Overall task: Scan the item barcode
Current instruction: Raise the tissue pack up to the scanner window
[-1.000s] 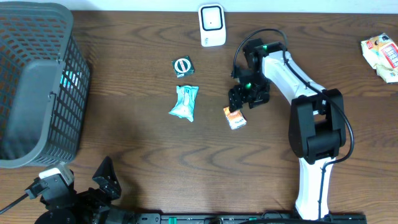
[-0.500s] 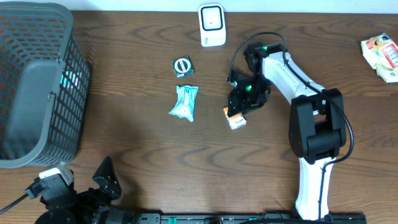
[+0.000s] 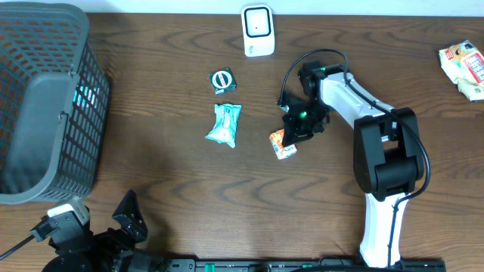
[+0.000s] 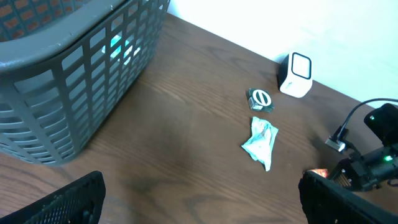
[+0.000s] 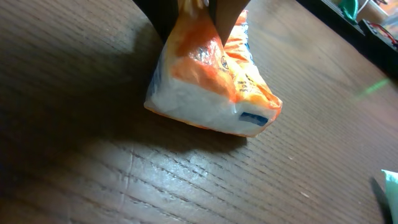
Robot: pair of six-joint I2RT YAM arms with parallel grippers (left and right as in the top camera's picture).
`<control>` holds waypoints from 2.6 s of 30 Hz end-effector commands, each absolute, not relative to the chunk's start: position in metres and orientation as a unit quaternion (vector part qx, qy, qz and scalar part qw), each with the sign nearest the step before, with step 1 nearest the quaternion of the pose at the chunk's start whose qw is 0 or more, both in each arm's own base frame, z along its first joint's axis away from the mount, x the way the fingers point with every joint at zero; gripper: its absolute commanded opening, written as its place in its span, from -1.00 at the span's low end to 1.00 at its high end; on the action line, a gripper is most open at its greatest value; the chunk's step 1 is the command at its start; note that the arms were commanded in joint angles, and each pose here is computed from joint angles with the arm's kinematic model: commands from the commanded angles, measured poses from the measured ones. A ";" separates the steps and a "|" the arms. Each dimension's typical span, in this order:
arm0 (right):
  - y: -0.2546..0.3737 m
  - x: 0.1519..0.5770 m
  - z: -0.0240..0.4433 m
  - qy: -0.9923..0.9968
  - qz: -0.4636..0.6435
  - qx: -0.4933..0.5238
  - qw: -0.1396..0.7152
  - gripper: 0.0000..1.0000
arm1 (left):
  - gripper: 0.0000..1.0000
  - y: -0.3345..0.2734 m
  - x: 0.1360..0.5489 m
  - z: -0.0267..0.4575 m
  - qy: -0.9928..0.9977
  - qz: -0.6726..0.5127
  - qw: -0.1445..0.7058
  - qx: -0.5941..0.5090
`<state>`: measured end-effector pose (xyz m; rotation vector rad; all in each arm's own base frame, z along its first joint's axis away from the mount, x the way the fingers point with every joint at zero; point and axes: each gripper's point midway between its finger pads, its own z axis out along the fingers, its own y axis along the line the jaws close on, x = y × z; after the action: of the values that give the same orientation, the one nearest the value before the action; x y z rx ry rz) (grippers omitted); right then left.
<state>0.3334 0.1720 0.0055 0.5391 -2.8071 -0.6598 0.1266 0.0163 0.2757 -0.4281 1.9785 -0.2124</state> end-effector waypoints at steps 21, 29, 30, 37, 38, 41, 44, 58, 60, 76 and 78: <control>0.198 0.328 0.022 -0.924 -0.319 0.189 0.095 -0.97 | 0.95 0.020 0.127 0.275 0.825 -0.083 0.526 -0.189; 0.206 0.329 0.028 -0.915 -0.344 0.187 0.091 -0.98 | 0.95 0.020 0.127 0.275 0.825 -0.083 0.526 -0.189; 0.208 0.329 0.030 -0.911 -0.356 0.186 0.090 -0.98 | 0.96 0.020 0.127 0.275 0.825 -0.083 0.526 -0.189; 0.209 0.341 0.059 -0.884 -0.432 0.171 0.059 -0.98 | 0.96 0.020 0.127 0.275 0.825 -0.083 0.526 -0.189; 0.207 0.342 0.061 -0.884 -0.432 0.169 0.055 -0.98 | 0.96 0.020 0.127 0.275 0.825 -0.083 0.526 -0.189; 0.203 0.344 0.068 -0.885 -0.432 0.168 0.047 -0.98 | 0.95 0.020 0.127 0.275 0.825 -0.083 0.526 -0.189; 0.202 0.343 0.071 -0.885 -0.432 0.170 0.045 -0.98 | 0.96 0.020 0.127 0.275 0.825 -0.083 0.526 -0.189; 0.205 0.343 0.071 -0.884 -0.431 0.176 0.043 -0.97 | 0.95 0.020 0.127 0.275 0.825 -0.083 0.526 -0.189; 0.205 0.345 0.071 -0.884 -0.431 0.177 0.039 -0.97 | 0.96 0.020 0.127 0.275 0.825 -0.083 0.526 -0.189; 0.208 0.376 0.093 -0.889 -0.430 0.158 -0.001 -0.98 | 0.96 0.020 0.127 0.275 0.825 -0.083 0.526 -0.189; 0.205 0.381 0.093 -0.899 -0.414 0.142 0.001 -0.97 | 0.95 0.020 0.127 0.275 0.825 -0.083 0.526 -0.189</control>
<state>0.3691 0.2033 0.0713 0.4880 -2.7762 -1.2931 0.1266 0.0163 0.2757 -0.4281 1.9785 -0.2124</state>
